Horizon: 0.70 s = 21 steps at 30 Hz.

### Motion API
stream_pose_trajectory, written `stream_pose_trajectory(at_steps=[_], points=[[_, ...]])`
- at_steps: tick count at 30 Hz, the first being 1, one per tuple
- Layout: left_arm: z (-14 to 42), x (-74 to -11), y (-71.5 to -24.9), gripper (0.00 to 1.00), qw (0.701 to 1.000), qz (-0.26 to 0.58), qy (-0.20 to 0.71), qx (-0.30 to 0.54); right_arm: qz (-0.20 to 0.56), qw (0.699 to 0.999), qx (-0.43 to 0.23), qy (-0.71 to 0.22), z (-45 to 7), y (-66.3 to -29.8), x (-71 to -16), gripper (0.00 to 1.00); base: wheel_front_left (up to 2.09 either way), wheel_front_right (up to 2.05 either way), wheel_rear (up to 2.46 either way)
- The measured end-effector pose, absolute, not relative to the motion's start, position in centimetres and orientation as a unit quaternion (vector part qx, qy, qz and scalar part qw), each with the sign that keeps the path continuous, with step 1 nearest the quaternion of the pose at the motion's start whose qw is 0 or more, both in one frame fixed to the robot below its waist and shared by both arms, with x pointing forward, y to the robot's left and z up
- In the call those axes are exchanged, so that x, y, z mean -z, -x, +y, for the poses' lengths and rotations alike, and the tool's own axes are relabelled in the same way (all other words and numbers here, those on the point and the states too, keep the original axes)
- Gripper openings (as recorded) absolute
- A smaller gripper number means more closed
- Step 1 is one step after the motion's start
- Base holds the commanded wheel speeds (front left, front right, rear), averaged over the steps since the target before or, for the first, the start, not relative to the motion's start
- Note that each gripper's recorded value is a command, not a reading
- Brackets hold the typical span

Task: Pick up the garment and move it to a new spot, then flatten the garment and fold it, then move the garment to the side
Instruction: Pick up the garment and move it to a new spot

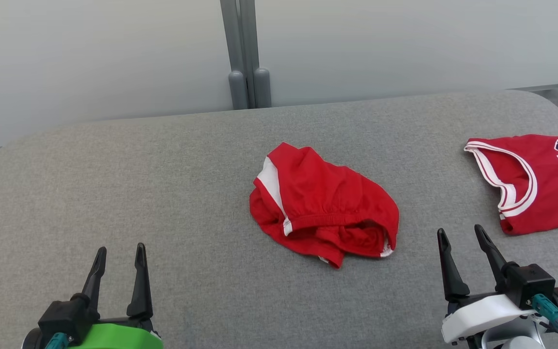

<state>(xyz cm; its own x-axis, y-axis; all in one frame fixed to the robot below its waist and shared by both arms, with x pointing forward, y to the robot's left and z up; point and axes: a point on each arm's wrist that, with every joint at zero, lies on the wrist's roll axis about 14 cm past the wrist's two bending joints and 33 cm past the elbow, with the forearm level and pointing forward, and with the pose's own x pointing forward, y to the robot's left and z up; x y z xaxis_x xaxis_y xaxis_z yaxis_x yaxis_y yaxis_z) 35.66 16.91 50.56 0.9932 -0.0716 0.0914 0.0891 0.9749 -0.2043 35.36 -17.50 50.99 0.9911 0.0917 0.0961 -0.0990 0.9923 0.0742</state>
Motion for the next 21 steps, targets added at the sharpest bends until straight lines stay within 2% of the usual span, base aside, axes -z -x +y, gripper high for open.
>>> stream_pose_trajectory(at_steps=[21], points=[[16.07,-49.84,-35.64,1.0,0.992,-0.029,0.109,0.051,-0.048,0.997,-0.049,-0.038,-17.25,-35.22,-51.09,1.0,0.0,0.0,0.0]])
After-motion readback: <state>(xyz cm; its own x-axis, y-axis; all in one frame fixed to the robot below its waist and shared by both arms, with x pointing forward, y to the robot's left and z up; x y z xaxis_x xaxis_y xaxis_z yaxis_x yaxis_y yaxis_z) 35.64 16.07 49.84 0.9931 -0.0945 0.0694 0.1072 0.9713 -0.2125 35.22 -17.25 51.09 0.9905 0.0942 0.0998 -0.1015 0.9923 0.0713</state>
